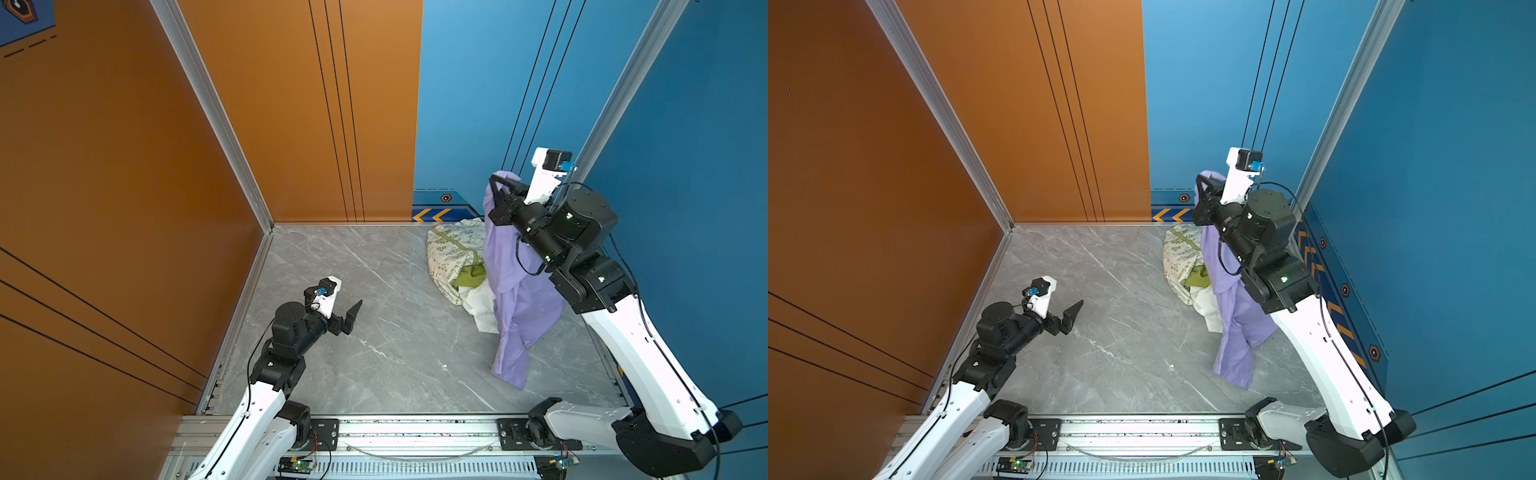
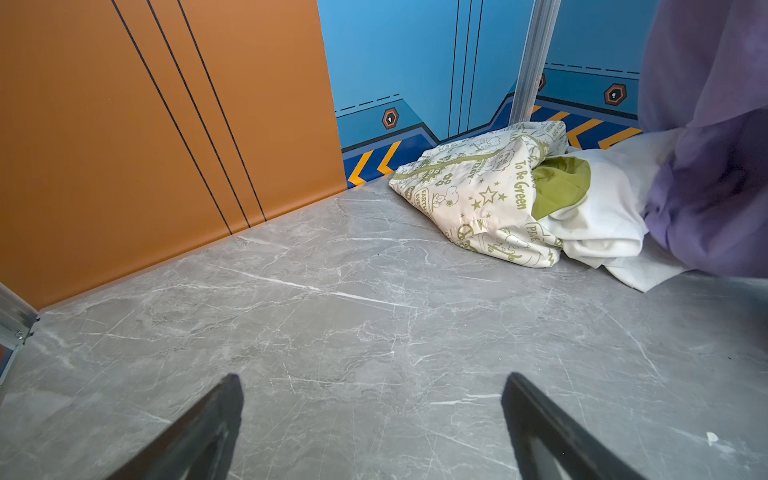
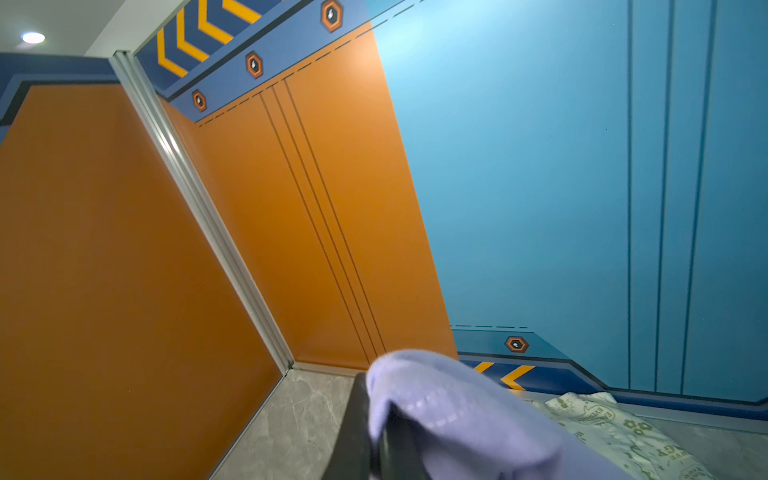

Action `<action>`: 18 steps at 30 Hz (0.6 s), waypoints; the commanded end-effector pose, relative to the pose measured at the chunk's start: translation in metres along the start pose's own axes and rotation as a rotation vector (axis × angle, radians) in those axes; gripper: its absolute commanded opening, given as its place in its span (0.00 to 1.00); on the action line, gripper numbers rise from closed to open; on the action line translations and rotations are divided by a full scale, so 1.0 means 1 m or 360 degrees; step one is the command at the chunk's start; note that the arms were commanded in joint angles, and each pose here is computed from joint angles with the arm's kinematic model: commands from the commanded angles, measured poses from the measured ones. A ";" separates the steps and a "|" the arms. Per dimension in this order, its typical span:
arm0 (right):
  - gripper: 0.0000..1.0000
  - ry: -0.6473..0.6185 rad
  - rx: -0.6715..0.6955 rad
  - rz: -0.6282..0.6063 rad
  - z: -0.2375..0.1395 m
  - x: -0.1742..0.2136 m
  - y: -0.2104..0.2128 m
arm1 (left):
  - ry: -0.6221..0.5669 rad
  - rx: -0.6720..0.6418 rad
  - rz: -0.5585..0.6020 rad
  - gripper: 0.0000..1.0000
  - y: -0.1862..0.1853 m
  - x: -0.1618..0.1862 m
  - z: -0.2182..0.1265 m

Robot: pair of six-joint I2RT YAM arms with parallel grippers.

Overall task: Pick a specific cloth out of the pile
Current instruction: 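Close the right gripper on the lavender cloth and lift it from the pile, then lay the lavender cloth on the table nearer the robot, open right gripper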

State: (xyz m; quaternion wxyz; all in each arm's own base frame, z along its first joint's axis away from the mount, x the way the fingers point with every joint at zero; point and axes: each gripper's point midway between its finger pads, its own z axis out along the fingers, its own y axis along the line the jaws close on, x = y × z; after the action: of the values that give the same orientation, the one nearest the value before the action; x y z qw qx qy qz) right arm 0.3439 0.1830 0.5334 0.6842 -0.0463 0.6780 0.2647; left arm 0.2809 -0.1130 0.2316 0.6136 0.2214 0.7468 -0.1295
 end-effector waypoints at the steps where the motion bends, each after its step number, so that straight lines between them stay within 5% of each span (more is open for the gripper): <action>1: 0.00 0.0173 -0.0190 -0.0112 0.011 0.031 0.039 | 0.0004 0.0008 0.0025 0.98 -0.003 0.003 0.000; 12: 0.02 0.0804 -0.0448 -0.0197 0.035 0.196 0.112 | 0.0000 0.0001 0.0028 0.98 -0.002 0.002 -0.001; 15: 0.14 0.0987 -0.0423 -0.0240 0.032 0.236 0.107 | -0.0002 -0.0004 0.0029 0.98 -0.002 0.002 -0.001; 18: 0.46 0.1113 -0.0295 -0.0363 0.025 0.257 0.084 | -0.0006 -0.0002 0.0030 0.98 -0.002 0.002 -0.002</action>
State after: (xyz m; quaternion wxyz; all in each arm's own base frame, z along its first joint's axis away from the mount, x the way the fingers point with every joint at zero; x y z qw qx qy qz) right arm 0.3183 0.3592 0.3339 0.4493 -0.2598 0.8142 0.2603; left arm 0.2806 -0.1124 0.2331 0.6159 0.2203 0.7455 -0.1281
